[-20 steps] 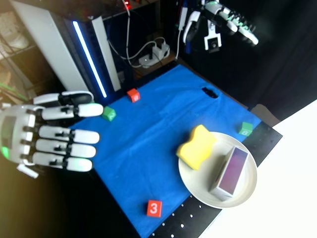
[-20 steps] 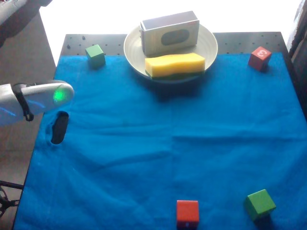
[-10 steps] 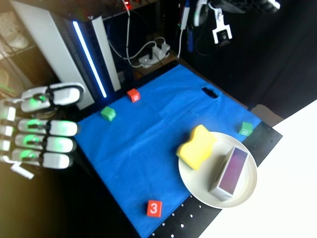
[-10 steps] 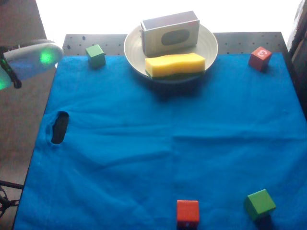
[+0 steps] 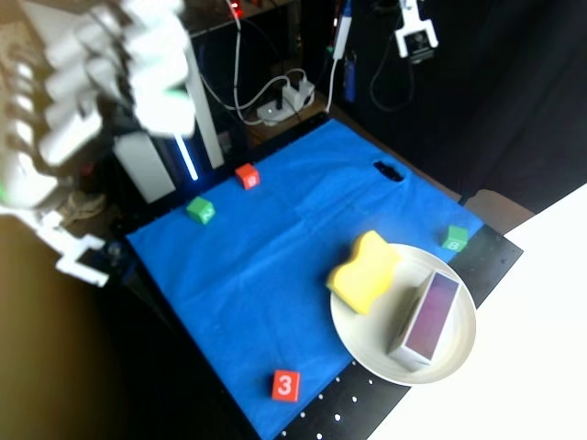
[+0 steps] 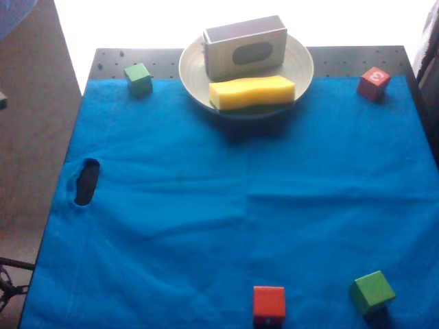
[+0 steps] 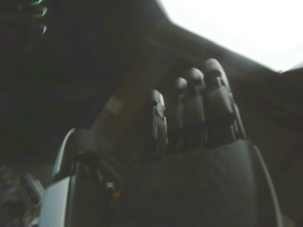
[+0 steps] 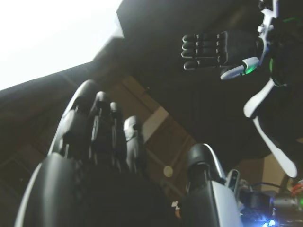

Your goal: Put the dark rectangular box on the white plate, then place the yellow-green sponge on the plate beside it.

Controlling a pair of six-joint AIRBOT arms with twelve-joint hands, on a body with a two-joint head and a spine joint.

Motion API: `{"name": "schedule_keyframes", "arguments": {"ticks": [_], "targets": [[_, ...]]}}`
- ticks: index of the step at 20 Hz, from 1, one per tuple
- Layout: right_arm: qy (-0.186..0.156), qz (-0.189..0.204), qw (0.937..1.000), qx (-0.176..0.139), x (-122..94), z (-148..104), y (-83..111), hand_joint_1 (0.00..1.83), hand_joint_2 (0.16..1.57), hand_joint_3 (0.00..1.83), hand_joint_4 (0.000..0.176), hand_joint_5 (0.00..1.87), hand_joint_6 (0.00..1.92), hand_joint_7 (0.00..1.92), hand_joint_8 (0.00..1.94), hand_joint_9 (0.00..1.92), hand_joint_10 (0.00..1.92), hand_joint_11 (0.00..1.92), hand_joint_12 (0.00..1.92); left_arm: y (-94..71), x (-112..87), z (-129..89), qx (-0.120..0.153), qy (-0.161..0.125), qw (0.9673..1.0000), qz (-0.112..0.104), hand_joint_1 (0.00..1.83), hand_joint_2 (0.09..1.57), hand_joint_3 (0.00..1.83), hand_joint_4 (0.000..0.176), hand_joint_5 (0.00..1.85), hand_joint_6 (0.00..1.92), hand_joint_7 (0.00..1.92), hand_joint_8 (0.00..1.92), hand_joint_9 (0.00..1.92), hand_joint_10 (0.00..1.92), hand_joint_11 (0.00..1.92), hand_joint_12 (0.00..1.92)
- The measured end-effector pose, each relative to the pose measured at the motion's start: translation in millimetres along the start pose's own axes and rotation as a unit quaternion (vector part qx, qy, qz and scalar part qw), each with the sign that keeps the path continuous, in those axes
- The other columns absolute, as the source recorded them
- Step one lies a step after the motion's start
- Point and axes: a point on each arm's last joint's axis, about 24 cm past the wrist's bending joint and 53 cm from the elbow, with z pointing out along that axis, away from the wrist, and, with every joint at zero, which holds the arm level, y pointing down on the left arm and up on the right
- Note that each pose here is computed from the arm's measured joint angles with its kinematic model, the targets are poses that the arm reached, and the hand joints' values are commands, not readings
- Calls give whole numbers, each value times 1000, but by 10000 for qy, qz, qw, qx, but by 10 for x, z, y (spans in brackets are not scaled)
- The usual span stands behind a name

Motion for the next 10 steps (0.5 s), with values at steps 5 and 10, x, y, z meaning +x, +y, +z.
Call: {"name": "schedule_keyframes", "arguments": {"ticks": [5,10], "targets": [[-315,678,9972,11,-9,-13,-32,968,1195,13,0,809,1285,775,1334,641,1398,404,1662,116,125,-65,-400,-104,9963,-758,626,1454,4,155,402,1823,604,823,589,996,340,1283],[-477,1115,9926,108,74,-31,-157,423,1239,0,0,570,989,591,1175,435,1172,43,1391,241,171,-97,-633,-331,9914,-1096,551,1479,4,176,356,1876,492,821,494,857,322,780]]}}
